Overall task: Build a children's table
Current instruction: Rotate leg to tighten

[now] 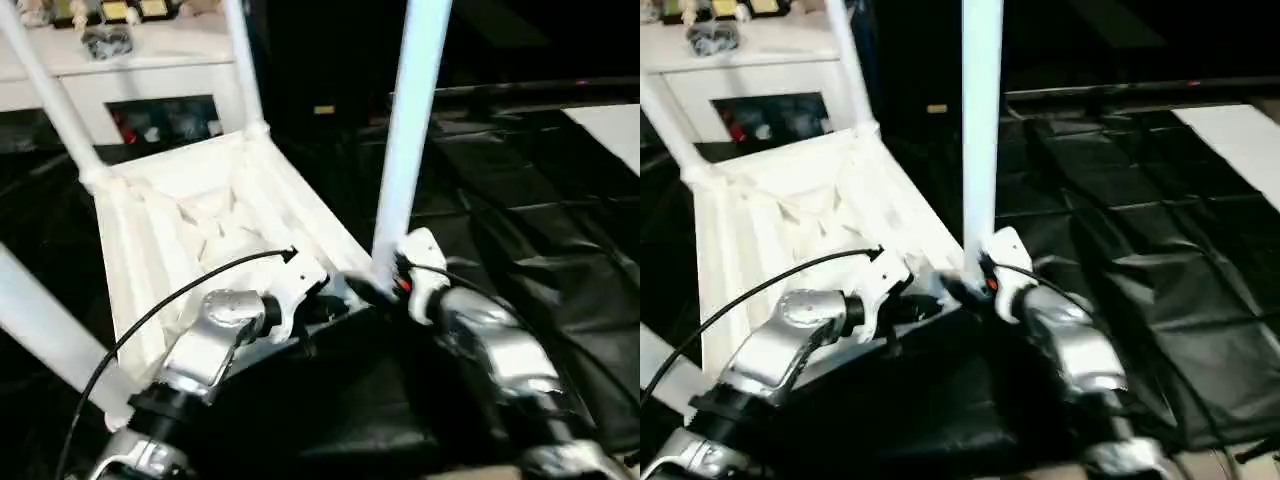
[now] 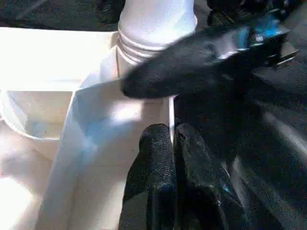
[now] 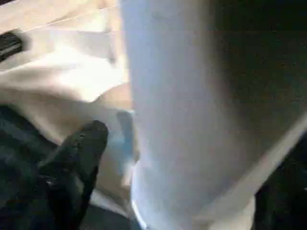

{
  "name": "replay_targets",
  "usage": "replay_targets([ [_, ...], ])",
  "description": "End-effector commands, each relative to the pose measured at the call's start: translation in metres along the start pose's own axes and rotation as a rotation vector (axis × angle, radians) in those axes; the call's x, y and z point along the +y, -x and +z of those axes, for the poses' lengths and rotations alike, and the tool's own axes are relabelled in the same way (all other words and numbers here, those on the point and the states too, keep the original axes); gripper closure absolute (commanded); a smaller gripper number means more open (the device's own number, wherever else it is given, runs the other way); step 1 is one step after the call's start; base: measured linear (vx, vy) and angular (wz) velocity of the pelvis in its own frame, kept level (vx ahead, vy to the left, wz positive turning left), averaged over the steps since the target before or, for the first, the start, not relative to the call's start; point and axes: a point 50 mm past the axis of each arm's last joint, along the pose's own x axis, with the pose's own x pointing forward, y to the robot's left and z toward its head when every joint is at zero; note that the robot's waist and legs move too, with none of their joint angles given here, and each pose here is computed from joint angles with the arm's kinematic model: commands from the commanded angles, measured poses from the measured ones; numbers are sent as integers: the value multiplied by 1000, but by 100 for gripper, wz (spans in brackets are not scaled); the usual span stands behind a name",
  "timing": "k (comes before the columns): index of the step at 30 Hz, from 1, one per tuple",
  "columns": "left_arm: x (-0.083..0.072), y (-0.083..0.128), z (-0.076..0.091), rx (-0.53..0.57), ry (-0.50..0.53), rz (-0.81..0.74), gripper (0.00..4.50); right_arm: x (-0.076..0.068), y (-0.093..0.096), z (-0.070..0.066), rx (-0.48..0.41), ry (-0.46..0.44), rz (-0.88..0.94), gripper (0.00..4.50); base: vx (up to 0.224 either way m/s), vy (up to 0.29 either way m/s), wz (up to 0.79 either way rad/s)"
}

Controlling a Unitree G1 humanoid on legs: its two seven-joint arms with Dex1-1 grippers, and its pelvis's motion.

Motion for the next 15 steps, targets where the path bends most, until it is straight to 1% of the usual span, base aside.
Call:
replay_targets([
  [1,-21,-10,21,-103,-78,-191,450,19,-5,15,-45,61,176,6,0,0,0],
  [4,-21,-1,17,-85,-85,-251,450,15,10,16,-33,96,253,6,0,0,0],
  [5,-21,1,16,-82,-86,-262,450,15,12,16,-31,102,268,6,0,0,0],
  [6,-21,8,13,-64,-86,-311,450,14,20,17,-18,126,328,6,0,0,0],
  [9,-20,17,8,-28,-91,-360,450,16,29,17,16,136,419,6,0,0,0],
  [11,-19,19,7,-21,-92,-365,450,16,30,16,27,137,433,6,0,0,0],
  [12,-18,20,7,-16,-93,-369,450,16,30,15,36,138,446,32,0,0,0],
  [13,-18,21,6,-11,-94,-373,450,17,31,15,47,144,456,32,0,0,0],
  [15,-17,23,6,-4,-98,-379,450,17,33,12,74,157,475,57,0,0,0],
])
